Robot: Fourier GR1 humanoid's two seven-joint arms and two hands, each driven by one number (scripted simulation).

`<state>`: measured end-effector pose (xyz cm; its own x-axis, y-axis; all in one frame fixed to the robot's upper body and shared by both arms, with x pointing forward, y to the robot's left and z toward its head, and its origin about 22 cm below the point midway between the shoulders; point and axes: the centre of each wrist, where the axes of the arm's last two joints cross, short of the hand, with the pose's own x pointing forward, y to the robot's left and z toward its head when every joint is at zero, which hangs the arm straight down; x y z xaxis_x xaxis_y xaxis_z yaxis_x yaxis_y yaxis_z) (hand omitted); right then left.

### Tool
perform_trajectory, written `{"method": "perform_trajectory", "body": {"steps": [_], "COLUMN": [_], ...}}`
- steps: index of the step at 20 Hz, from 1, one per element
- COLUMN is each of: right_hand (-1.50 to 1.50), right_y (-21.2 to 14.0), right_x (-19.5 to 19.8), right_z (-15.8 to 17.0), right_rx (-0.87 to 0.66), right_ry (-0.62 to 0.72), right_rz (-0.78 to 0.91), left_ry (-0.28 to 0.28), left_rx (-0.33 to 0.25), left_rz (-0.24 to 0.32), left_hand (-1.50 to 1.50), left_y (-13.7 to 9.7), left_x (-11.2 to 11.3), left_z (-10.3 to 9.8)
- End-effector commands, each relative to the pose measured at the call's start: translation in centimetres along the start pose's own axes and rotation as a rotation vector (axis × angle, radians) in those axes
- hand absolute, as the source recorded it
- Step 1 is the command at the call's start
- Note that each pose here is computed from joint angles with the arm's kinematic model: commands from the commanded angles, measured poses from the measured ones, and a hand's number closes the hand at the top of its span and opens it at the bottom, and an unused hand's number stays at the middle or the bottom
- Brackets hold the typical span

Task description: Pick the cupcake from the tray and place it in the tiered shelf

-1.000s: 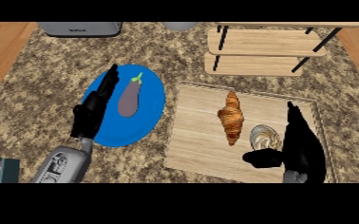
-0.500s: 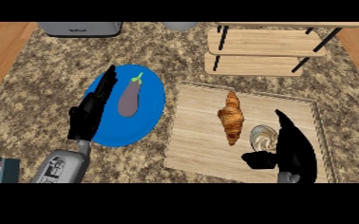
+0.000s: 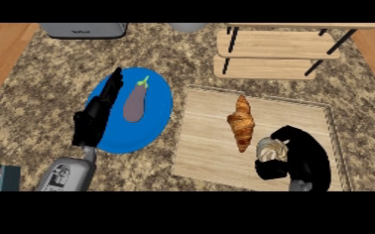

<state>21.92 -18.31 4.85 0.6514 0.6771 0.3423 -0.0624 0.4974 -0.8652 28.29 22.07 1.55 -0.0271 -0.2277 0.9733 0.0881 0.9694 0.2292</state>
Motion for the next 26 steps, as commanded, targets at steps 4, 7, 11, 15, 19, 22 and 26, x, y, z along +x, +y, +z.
{"method": "perform_trajectory", "body": {"steps": [4,7,11,15,19,22,26], "right_hand": [1.5,1.5,1.5,1.5,1.5,1.5,1.5], "right_y": [-0.2,4.2,5.7,5.2,4.6,0.9,-1.7], "right_x": [-0.3,5.3,9.5,11.2,10.7,13.5,14.6], "right_z": [0.9,5.1,8.4,9.7,12.8,14.1,14.7], "right_rx": [-0.062,0.021,0.076,0.06,0.006,-0.06,-0.181], "right_ry": [-0.007,-0.258,-0.491,-0.582,-0.67,-0.693,-0.65], "right_rz": [-0.04,0.074,0.147,-0.142,-0.3,-0.35,-0.374], "left_ry": [0.021,-0.008,-0.021,-0.012,0.01,-0.006,0.011], "left_rx": [-0.003,-0.003,-0.042,-0.038,-0.043,-0.022,-0.02], "left_rz": [0.009,-0.003,-0.014,0.008,0.003,-0.002,-0.009], "left_hand": [0.0,0.0,0.0,0.0,0.0,0.0,0.0], "left_y": [-0.6,-0.1,0.1,-0.3,-0.4,-1.0,0.6], "left_x": [1.0,0.1,1.7,0.8,0.0,-0.4,0.0], "left_z": [0.9,-0.9,-1.5,-1.0,0.0,-0.3,1.0]}}
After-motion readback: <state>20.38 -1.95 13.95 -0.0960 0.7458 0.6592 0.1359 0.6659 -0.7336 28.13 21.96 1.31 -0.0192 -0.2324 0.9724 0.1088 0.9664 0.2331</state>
